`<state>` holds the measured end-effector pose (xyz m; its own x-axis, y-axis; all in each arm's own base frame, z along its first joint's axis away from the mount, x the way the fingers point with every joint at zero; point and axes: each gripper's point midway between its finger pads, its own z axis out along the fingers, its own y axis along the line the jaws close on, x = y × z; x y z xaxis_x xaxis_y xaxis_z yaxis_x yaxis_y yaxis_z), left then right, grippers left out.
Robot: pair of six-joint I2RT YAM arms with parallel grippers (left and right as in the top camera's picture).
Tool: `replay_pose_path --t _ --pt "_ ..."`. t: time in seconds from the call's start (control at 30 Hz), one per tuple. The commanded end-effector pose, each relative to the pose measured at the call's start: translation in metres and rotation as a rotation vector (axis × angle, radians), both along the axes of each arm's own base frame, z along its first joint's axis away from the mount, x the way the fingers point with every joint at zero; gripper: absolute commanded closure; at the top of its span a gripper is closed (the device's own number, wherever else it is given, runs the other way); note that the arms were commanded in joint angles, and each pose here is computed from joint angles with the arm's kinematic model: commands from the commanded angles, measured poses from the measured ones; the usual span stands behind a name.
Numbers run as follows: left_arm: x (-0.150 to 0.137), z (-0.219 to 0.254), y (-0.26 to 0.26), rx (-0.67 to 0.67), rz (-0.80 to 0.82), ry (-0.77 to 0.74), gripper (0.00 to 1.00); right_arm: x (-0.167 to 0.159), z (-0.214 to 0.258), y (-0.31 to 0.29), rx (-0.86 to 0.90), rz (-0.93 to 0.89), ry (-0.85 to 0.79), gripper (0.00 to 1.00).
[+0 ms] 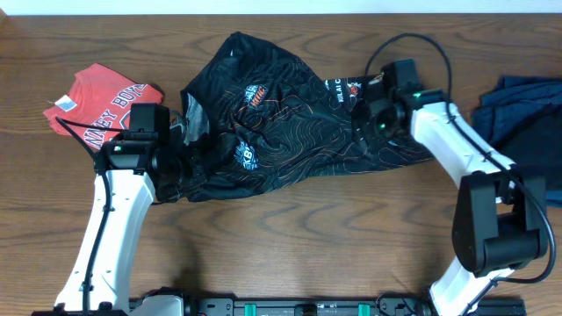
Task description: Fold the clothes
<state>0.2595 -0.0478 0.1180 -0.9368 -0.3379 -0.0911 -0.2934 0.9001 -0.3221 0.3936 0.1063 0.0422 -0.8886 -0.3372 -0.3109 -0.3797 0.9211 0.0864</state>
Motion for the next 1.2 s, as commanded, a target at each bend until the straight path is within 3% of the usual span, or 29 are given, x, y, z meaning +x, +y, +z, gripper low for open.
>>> replay_pose_path --t 0.0,0.2,0.3,0.37,0.47,0.53,0.63,0.8,0.9,0.93,1.03,1.17 --pt "-0.004 -0.004 0.001 0.010 -0.004 0.016 0.94 -0.006 -0.019 -0.003 -0.050 0.023 0.029 0.32" --pt "-0.004 -0.004 0.001 0.010 -0.004 0.017 0.94 0.004 -0.029 -0.007 -0.079 0.002 0.000 0.50" --pt "-0.005 -0.004 0.001 0.010 -0.004 0.020 0.94 0.005 -0.034 -0.009 -0.093 -0.001 0.002 0.72" --pt "-0.005 -0.004 0.001 0.010 -0.004 0.023 0.94 0.004 -0.039 -0.010 -0.095 -0.003 0.014 0.99" --pt "-0.005 -0.004 0.001 0.010 -0.004 0.024 0.94 0.006 -0.041 -0.010 -0.092 -0.015 0.014 0.99" --pt "-0.006 -0.004 0.001 0.010 -0.005 0.024 0.94 0.017 -0.034 -0.011 -0.092 -0.042 -0.031 0.99" --pt "-0.006 -0.004 0.001 0.010 -0.005 0.024 0.94 0.061 0.005 -0.034 -0.170 -0.195 -0.203 0.99" --pt "-0.006 -0.004 0.001 0.010 -0.004 0.024 0.94 0.155 0.160 -0.107 -0.224 -0.592 -0.659 0.99" --pt "-0.007 -0.004 0.001 0.010 -0.005 0.031 0.94 0.173 0.225 -0.137 -0.117 -0.745 -0.795 0.97" --pt "-0.008 -0.005 0.001 0.010 -0.005 0.032 0.94 0.177 0.240 -0.144 -0.078 -0.760 -0.816 0.81" --pt "-0.008 -0.005 0.001 0.010 -0.005 0.035 0.94 0.174 0.237 -0.150 -0.027 -0.727 -0.757 0.48" --pt "-0.008 -0.005 0.001 0.010 -0.005 0.034 0.94 0.141 0.184 -0.152 -0.079 -0.696 -0.513 0.36"
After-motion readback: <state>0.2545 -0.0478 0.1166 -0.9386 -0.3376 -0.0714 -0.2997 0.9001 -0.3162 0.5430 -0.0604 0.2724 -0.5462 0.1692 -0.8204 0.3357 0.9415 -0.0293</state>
